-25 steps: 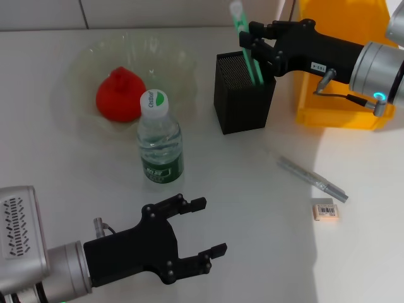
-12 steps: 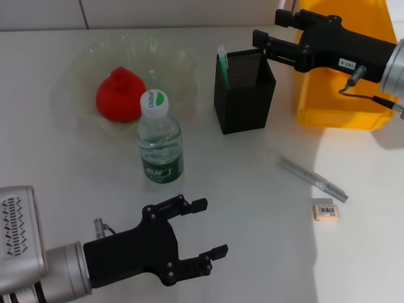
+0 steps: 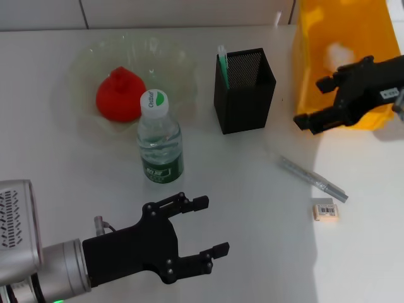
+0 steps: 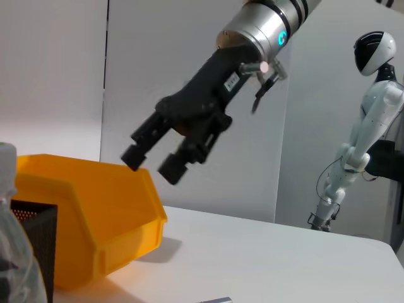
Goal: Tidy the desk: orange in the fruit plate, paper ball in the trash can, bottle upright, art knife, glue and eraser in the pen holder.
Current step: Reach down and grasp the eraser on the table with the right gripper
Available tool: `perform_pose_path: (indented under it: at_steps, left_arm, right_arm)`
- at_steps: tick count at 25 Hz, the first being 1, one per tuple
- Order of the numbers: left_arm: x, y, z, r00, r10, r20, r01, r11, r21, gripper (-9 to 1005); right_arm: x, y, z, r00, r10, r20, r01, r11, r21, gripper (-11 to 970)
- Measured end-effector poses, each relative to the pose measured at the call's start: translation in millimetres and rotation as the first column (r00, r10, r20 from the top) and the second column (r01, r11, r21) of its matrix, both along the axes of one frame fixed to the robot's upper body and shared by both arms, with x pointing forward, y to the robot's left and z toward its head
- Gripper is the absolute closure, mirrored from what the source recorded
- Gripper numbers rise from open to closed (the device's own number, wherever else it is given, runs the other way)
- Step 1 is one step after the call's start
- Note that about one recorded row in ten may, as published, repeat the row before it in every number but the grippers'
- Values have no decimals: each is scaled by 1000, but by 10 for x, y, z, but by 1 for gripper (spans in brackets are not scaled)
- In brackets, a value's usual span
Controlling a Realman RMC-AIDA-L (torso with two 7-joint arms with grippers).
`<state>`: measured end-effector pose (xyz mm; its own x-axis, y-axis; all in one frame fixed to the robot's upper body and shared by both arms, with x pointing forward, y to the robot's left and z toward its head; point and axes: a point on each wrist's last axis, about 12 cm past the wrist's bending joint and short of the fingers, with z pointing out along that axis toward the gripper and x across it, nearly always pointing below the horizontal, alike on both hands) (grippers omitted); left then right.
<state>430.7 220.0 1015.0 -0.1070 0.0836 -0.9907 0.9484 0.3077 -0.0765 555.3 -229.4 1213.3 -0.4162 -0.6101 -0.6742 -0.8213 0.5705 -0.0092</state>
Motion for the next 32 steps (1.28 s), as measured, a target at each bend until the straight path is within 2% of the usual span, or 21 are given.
perform_pose_path:
  at_steps: [1, 2, 3, 4, 6, 7, 8, 9, 13, 18, 32]
  left_arm:
    - [3, -1, 1, 1000, 0, 0, 0, 1000, 0, 204]
    - [3, -1, 1, 1000, 0, 0, 0, 1000, 0, 204]
    - [4, -1, 0, 1000, 1, 0, -1, 1000, 1, 204]
    - [4, -1, 0, 1000, 1, 0, -1, 1000, 1, 204]
    - [15, -4, 0, 1000, 2, 1, -2, 1000, 5, 204]
    - [15, -4, 0, 1000, 2, 1, -2, 1000, 5, 204]
    - [17, -7, 0, 1000, 2, 2, -2, 1000, 4, 204]
    - [17, -7, 0, 1000, 2, 2, -2, 1000, 4, 204]
    - [18, -10, -1, 1000, 2, 1, -2, 1000, 5, 204]
    - [28, -21, 2, 1000, 1, 3, -1, 1000, 5, 204]
    - [24, -13, -1, 1000, 2, 2, -2, 1000, 6, 205]
  right_arm:
    - [-26, 35, 40, 998, 32, -62, -39, 993, -115, 136]
    - [-26, 35, 40, 998, 32, -62, -39, 993, -115, 136]
    - [-33, 92, 48, 990, 67, -124, -91, 977, -195, 136]
    - [-33, 92, 48, 990, 67, -124, -91, 977, -195, 136]
    - [-64, 193, -5, 973, 139, -185, -185, 947, -263, 136]
    - [-64, 193, -5, 973, 139, -185, -185, 947, -263, 136]
    - [-108, 241, -82, 956, 205, -212, -265, 913, -311, 136]
    - [-108, 241, -82, 956, 205, -212, -265, 913, -311, 136]
    - [-211, 313, -319, 901, 324, -290, -416, 834, -363, 136]
    - [-222, 331, -475, 867, 369, -333, -482, 791, -377, 135]
    - [-75, 338, -698, 871, 350, -344, -474, 781, -406, 135]
